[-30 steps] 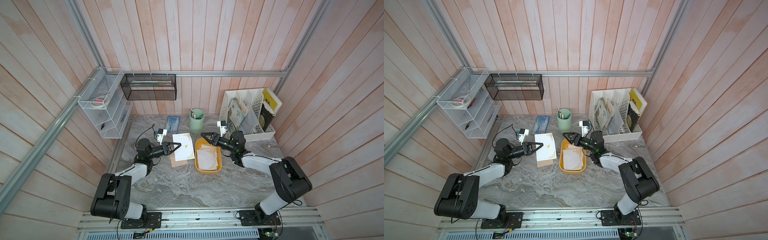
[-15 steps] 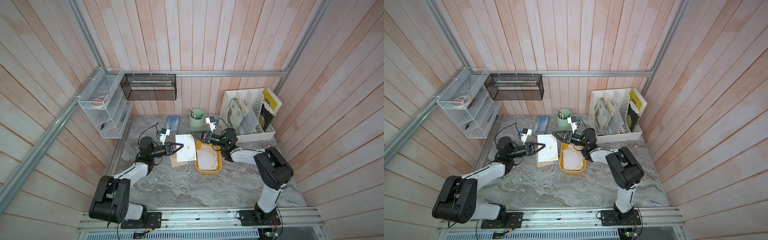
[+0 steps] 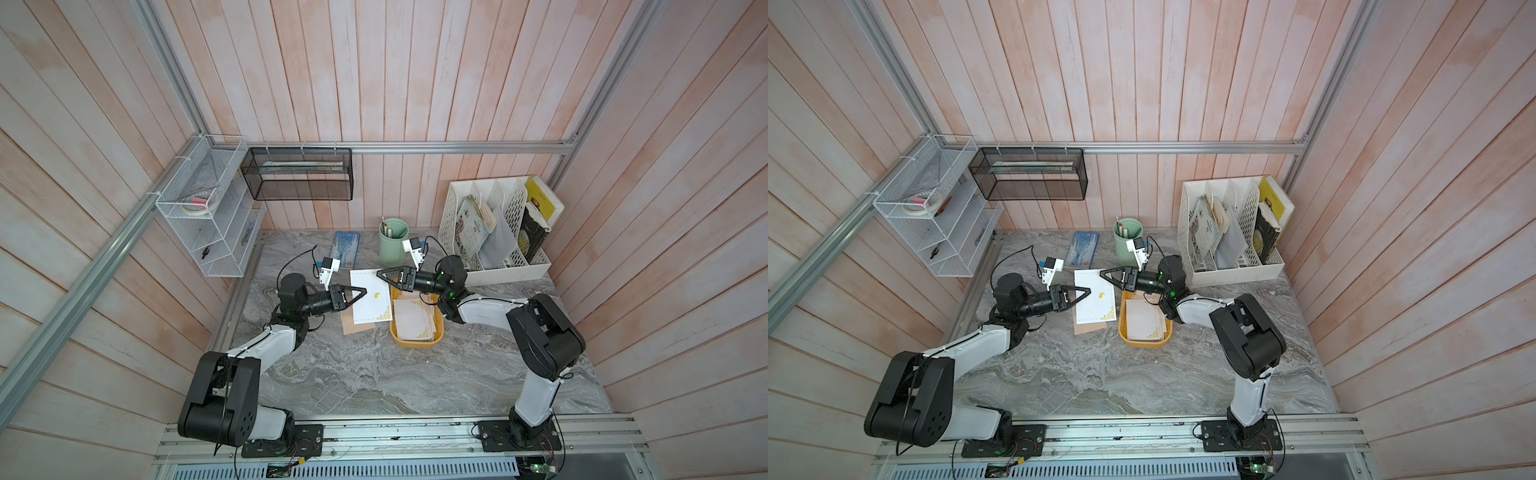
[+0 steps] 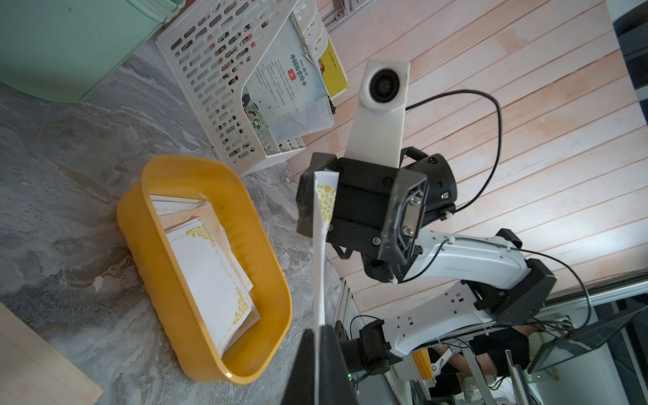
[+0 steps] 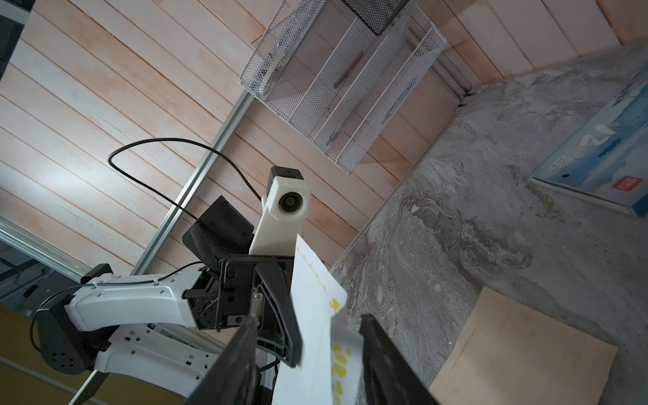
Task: Take out the stationery paper from the storage box
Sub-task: Pick up the stationery paper from the storage box.
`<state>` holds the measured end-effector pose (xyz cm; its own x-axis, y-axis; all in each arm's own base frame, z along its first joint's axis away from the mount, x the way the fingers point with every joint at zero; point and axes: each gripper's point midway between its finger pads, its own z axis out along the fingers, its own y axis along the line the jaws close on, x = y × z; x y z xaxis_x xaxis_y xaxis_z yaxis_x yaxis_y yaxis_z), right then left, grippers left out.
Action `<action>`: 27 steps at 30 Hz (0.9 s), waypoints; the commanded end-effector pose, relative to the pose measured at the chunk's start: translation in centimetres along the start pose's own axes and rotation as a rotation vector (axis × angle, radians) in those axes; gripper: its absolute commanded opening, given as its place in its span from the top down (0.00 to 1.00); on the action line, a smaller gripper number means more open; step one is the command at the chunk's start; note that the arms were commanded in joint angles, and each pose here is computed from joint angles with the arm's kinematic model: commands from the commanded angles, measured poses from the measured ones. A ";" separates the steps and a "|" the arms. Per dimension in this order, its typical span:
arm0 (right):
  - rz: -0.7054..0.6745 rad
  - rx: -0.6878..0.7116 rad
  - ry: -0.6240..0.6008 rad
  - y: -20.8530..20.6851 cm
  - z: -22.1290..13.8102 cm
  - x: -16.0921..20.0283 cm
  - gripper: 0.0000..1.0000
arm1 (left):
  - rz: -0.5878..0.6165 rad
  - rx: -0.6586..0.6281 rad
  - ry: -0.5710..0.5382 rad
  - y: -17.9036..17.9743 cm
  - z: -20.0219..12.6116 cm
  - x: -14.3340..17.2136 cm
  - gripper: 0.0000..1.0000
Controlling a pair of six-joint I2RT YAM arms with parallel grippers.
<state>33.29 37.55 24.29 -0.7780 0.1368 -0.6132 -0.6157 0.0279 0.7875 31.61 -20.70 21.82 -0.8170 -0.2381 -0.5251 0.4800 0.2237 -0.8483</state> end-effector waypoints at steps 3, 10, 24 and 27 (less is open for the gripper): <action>-0.046 0.064 0.035 -0.7 0.7 0.4 0.90 | 0.029 0.000 -0.005 -0.1 0.2 -0.5 1.00; -0.057 0.084 0.021 -0.6 0.6 0.0 0.75 | 0.026 -0.001 -0.002 0.0 0.2 -0.3 1.00; -0.107 0.462 -0.002 -4.5 -3.2 -1.3 0.43 | -0.146 -0.385 -0.111 8.6 -4.2 -0.6 1.00; -0.158 0.687 0.047 -6.5 -5.3 -1.4 0.43 | -0.170 -0.525 -0.105 11.0 -5.4 0.0 1.00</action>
<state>36.41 34.82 22.55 -0.7147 0.1273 -0.6877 -0.5846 0.4309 0.6874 34.95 -14.81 15.33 -0.8214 -0.3953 -0.4110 0.1984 0.4776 -0.8559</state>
